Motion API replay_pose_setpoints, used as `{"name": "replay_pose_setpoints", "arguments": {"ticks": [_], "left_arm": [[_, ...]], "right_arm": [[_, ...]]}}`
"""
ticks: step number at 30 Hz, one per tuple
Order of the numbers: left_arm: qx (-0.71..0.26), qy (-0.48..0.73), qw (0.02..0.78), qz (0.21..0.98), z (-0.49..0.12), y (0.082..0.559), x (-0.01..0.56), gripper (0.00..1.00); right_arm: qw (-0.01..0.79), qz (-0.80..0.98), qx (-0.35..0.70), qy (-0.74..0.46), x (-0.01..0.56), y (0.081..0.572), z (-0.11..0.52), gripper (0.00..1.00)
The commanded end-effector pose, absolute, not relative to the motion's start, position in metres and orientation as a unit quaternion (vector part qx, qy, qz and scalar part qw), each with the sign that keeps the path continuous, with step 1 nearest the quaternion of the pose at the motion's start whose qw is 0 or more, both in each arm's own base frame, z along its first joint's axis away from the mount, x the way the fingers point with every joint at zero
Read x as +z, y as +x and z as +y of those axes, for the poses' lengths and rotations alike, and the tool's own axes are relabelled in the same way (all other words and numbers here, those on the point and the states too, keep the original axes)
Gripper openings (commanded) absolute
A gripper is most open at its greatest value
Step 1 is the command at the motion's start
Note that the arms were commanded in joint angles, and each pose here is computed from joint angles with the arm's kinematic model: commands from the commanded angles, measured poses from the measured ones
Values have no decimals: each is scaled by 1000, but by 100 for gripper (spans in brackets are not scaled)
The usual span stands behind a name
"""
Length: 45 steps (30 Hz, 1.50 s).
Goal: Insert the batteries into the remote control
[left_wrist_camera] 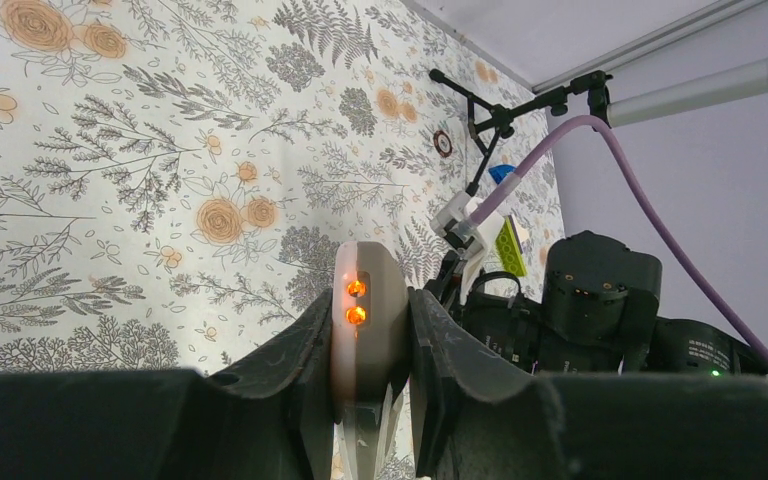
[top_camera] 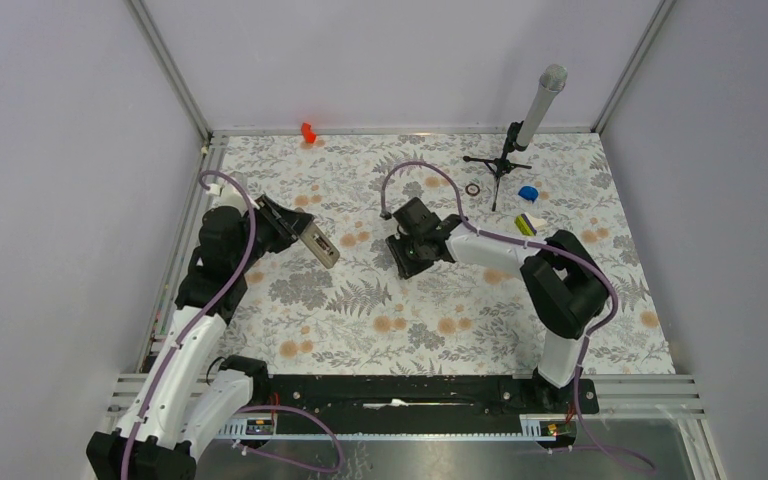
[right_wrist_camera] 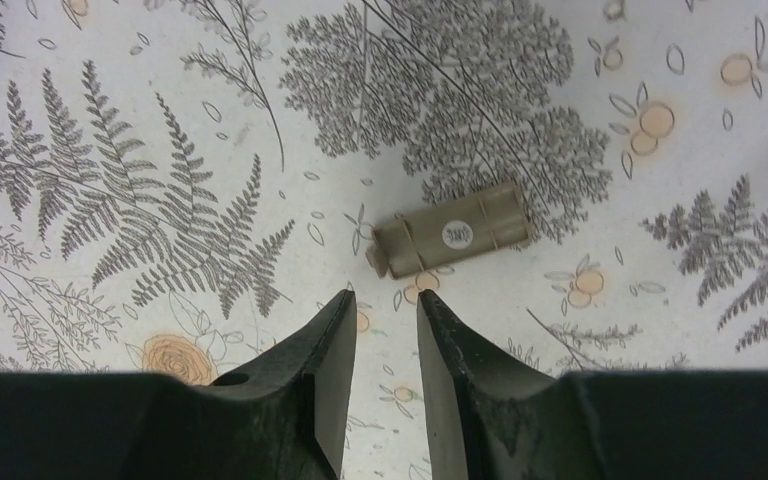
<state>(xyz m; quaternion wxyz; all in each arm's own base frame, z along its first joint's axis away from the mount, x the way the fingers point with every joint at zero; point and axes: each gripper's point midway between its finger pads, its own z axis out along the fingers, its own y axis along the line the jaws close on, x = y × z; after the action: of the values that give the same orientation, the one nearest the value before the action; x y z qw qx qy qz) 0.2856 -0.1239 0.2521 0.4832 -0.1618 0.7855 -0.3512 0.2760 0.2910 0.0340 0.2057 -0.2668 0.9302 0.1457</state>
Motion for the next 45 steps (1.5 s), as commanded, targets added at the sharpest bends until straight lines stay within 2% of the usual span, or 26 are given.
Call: {"name": "replay_pose_setpoints", "arguments": {"ticks": [1,14,21,28,36,45], "left_arm": [[-350,-162,531,755,-115,290,285,0],[-349,-162,527,758,-115,290,282,0],[-351,-161,523,760,-116,291,279,0],[-352,-162,521,760,-116,291,277,0],[-352,-163,520,761,-115,291,277,0],[-355,-163,518,761,-116,292,276,0]], "right_arm": [[212,914,156,-308,41,285,312,36],[193,916,129,-327,22,287,312,36],[183,920,121,-326,15,285,312,22],[178,922,114,-323,15,283,309,28],[165,924,102,-329,10,276,305,28],[167,923,88,-334,9,275,303,17]]}}
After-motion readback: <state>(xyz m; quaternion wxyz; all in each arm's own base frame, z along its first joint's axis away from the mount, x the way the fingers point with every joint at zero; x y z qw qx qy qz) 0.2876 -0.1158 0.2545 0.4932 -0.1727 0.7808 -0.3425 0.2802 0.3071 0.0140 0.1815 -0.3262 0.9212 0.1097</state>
